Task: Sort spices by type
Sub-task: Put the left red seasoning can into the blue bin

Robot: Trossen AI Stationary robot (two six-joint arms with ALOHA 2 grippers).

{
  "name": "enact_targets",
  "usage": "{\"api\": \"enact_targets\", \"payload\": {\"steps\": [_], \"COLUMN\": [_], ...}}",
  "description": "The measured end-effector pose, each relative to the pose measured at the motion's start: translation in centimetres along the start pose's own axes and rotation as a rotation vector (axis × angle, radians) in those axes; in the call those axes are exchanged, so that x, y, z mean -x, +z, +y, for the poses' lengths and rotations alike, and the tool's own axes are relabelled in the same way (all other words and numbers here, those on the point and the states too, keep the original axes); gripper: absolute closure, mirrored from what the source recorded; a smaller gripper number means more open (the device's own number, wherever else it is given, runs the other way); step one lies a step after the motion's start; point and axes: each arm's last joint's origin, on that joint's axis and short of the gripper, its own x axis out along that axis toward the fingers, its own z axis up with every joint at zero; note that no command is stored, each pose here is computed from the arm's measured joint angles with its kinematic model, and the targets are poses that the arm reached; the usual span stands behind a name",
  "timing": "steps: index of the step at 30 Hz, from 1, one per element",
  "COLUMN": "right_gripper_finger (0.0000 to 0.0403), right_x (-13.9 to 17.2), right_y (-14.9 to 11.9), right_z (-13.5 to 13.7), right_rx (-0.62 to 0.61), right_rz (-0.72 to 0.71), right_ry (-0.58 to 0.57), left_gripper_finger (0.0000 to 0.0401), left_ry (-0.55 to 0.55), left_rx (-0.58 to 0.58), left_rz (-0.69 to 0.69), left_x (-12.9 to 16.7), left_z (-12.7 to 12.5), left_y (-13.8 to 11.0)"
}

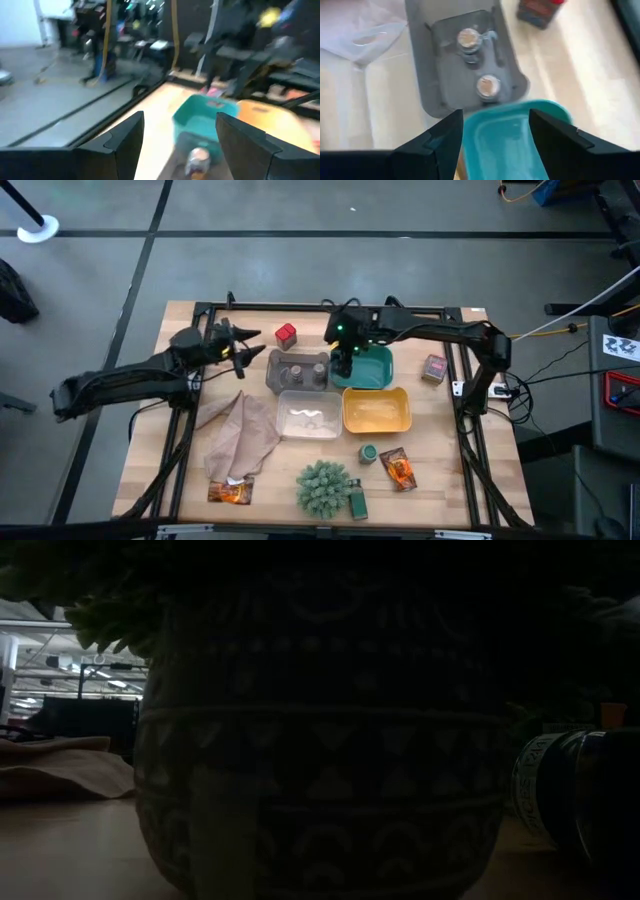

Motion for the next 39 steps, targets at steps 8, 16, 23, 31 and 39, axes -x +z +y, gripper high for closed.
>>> {"api": "enact_targets", "payload": {"steps": [8, 16, 23, 31, 39], "right_gripper_finger": [0.0175, 0.0175, 0.0175, 0.0175, 0.0175], "right_x": [2.9, 3.5, 3.5, 4.0, 6.4], "right_y": [-0.9, -1.6, -1.6, -2.9, -3.9], "right_z": [-0.1, -0.1, -0.1, 0.0, 0.1], "right_rx": [-0.005, -0.014, -0.060, -0.064, -0.066], "right_rz": [0.021, 0.075, 0.080, 0.201, 0.223], "right_ry": [-0.075, -0.078, -0.081, -0.074, -0.072], "left_gripper_finger": [0.0171, 0.0171, 0.0171, 0.0171, 0.0171], "left_ry": [0.169, 0.275, 0.317, 0.307, 0.306], "left_rx": [-0.012, 0.003, -0.006, -0.022, -0.019], "left_rz": [0.193, 0.414, 0.551, 0.640, 0.670], "left_x": [-4.6, -9.3, -12.2, -14.0, -14.3], "left_z": [0.9, 3.3, 5.1, 5.5, 5.6], "left_y": [-0.2, 0.3, -0.4, -2.4, -3.2]}}
